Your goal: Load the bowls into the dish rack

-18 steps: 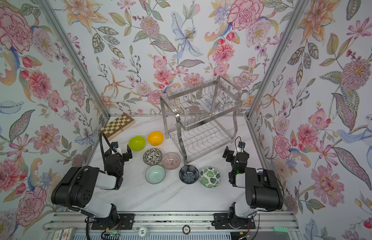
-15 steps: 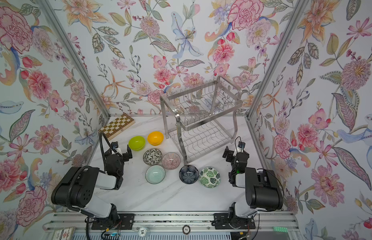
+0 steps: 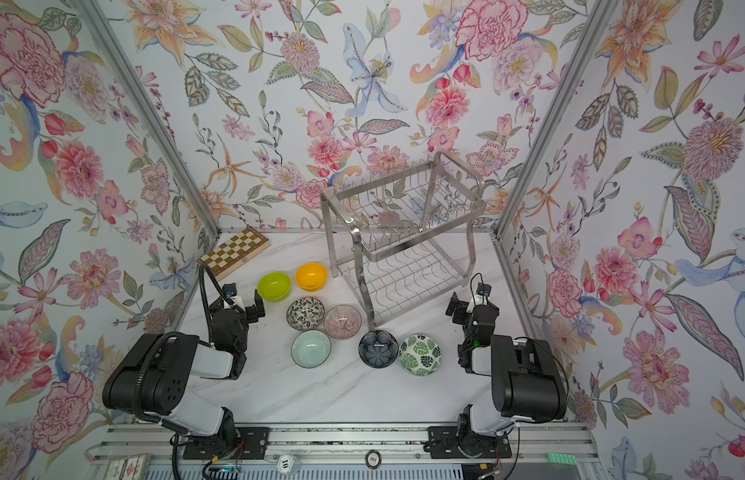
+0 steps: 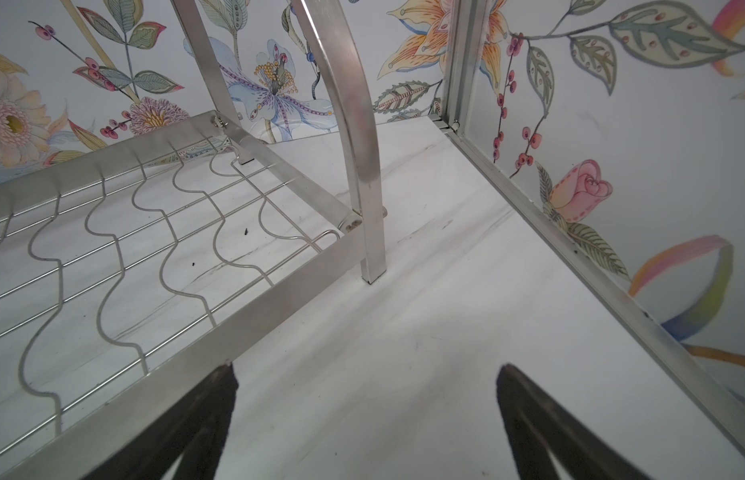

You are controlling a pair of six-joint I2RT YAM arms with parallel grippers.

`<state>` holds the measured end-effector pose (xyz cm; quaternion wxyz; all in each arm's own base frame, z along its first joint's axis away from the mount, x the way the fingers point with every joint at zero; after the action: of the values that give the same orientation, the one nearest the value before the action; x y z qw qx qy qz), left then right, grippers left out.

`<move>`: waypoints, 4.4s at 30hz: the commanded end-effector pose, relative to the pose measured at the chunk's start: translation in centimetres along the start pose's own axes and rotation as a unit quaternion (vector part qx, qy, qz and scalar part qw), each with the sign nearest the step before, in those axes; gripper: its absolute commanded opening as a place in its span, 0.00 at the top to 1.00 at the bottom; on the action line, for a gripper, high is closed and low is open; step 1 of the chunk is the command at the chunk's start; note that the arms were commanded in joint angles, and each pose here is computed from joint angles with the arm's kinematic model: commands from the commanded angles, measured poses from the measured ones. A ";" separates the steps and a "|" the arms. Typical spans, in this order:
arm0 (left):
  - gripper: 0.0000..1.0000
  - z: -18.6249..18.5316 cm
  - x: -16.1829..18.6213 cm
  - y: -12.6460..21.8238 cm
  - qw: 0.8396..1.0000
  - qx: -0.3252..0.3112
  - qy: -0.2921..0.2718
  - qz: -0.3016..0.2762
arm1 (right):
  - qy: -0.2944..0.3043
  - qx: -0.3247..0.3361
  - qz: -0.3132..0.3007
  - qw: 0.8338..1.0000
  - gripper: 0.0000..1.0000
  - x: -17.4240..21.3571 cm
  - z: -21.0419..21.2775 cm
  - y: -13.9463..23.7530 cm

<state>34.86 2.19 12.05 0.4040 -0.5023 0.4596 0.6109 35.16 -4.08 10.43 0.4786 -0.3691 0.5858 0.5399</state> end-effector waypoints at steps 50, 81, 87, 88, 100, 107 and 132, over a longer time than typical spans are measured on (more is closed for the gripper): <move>0.01 -12.3 -4.3 7.3 0.934 0.167 0.292 0.120 | -0.317 -0.001 0.212 0.924 0.19 -1.0 6.3 0.5; 0.01 -16.7 -3.5 9.0 0.917 0.206 0.292 0.177 | -0.584 -0.028 0.134 0.800 0.60 1.5 8.8 -4.7; 0.01 -16.6 -3.7 9.1 0.918 0.207 0.289 0.176 | -0.607 -0.010 0.115 0.786 0.69 1.7 8.6 -4.5; 0.01 -16.6 -3.7 9.1 0.918 0.207 0.289 0.175 | -0.613 -0.007 0.109 0.783 0.71 1.8 8.5 -4.4; 0.01 -16.6 -3.1 9.2 0.918 0.207 0.285 0.182 | -0.660 0.052 0.063 0.746 0.85 3.0 6.5 -1.7; 0.01 -16.9 -2.9 9.1 0.915 0.212 0.288 0.186 | -0.699 0.095 0.051 0.706 0.87 3.4 5.8 -0.5; 0.01 -15.4 -2.9 9.5 0.930 0.189 0.259 0.179 | -0.672 0.107 0.085 0.728 0.84 2.7 12.9 -4.3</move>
<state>30.54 -15.80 15.84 0.2353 -0.4697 0.7506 0.4009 40.79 7.50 7.49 0.7480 0.1721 0.1975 0.6098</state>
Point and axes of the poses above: each gripper's point midway between its finger pads, its own y axis back along the fingers, its own z axis along the line the jaws close on, x = y × z, the point moved 3 cm from there along y, back along the fingers, and after that the axes turned 2 degrees about y, right-handed, at the moved point
